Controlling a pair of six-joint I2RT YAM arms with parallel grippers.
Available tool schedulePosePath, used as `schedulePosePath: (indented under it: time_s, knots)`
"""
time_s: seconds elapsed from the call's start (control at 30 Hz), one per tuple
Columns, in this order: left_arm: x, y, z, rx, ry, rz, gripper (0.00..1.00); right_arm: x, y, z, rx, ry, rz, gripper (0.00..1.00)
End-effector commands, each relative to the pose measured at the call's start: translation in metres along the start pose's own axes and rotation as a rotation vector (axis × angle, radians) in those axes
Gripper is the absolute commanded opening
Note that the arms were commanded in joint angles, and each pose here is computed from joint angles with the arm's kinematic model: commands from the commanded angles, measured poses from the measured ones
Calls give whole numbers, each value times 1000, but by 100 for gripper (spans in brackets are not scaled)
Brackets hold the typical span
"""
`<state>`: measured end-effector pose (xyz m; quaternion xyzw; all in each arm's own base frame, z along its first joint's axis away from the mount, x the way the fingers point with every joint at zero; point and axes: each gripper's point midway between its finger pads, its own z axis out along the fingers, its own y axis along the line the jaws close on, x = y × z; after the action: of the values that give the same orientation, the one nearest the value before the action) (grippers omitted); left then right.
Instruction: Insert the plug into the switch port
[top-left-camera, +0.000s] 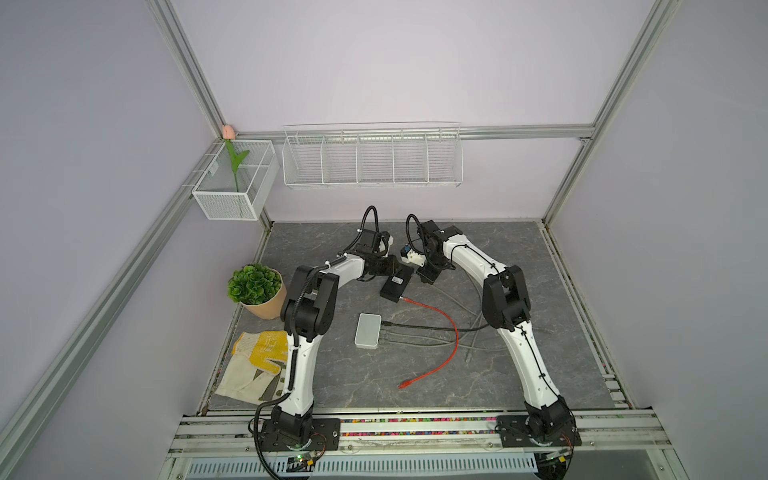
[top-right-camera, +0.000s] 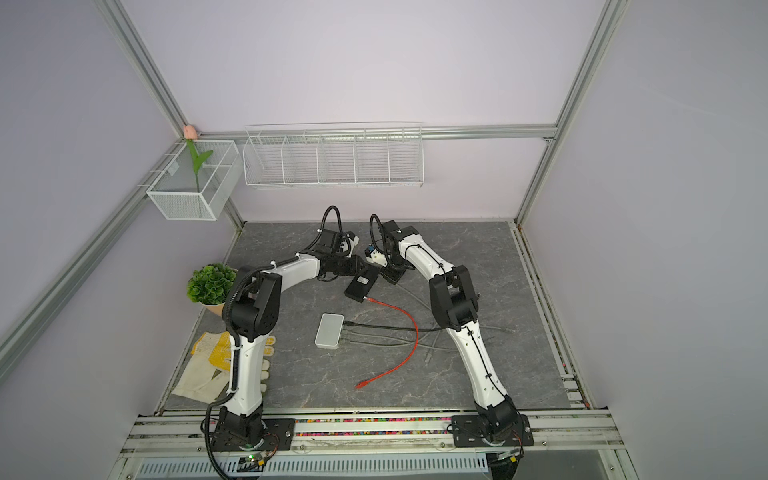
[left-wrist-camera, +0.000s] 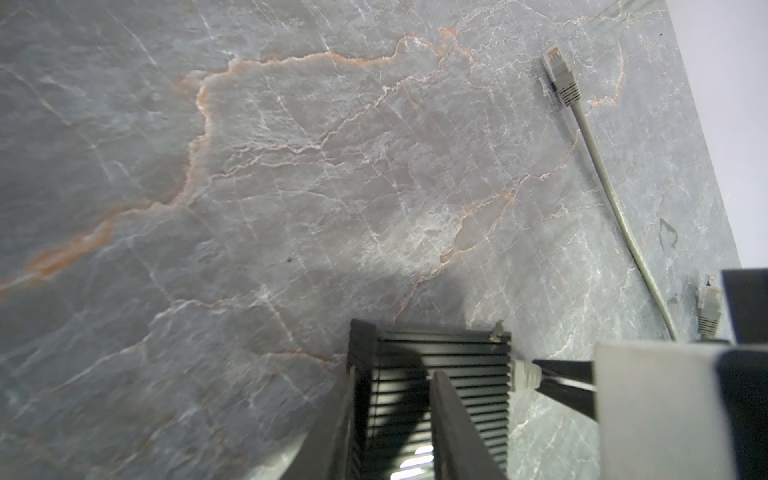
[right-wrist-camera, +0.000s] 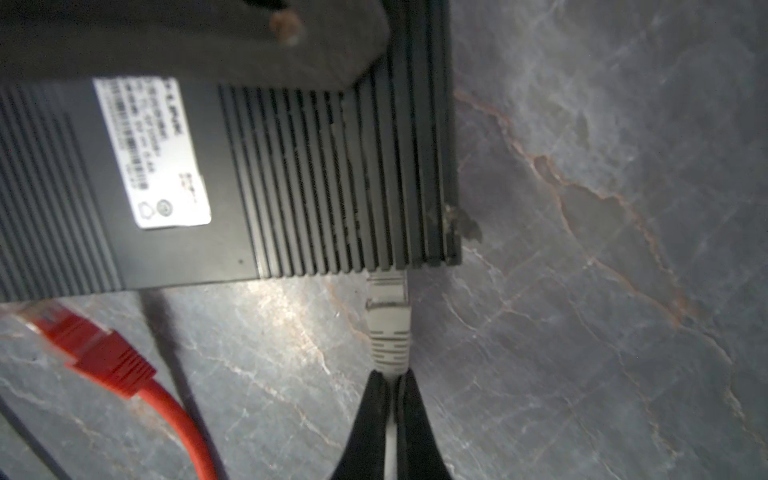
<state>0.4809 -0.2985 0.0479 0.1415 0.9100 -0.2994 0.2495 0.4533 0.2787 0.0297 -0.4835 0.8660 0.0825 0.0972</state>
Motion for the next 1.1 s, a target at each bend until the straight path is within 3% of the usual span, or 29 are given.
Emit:
schedulePosePath:
  time_s: [0.0,0.67,0.8,1.07]
  knots:
    - [60,-49,22,176,207,27,30,-95,11,-47,12,-389,-114,7]
    - [72,-75,23,278,255,115,30,-109,12,-43,-12,-445,-167,7]
    - [66,-67,22,228,244,111,30,-104,7,-35,8,-410,-153,7]
    - [10,-1,-12,60,71,-45,32,-69,-10,-35,89,-295,-74,32]
